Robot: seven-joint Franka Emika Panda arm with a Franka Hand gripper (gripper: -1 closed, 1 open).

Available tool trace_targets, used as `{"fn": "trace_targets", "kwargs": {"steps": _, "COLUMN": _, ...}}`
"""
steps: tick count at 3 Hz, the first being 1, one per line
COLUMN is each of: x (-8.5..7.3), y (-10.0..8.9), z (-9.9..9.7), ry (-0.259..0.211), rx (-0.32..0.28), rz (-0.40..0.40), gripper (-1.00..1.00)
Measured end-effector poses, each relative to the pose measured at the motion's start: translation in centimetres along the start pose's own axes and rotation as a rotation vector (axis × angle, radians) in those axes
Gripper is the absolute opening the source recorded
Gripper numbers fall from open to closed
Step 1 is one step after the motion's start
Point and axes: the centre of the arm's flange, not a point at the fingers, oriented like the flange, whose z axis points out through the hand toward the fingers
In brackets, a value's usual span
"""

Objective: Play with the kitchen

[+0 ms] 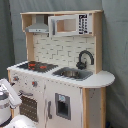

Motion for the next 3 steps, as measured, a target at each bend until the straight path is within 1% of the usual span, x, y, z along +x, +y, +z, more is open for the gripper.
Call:
{"fn": "trace_targets", "kwargs": {"steps": 1, "x": 0.81, "y": -0.11, "z": 0.46, "ry": 0.013, "rx": 0.002, "rz": 0.111, "gripper": 1.00}}
{"fn": "trace_targets", "kwargs": {"steps": 2, "x": 0.84, "y": -0.20, "z": 0.93, "ry": 0.022, "rx": 0.007, "rz": 0.216, "gripper": 1.00}}
{"fn": "trace_targets", "kwargs": {"steps": 3, "x": 0.79, "y": -0.76, "z": 1.31, "ry": 0.032, "rx": 0.018, "rz": 0.310, "gripper": 1.00}}
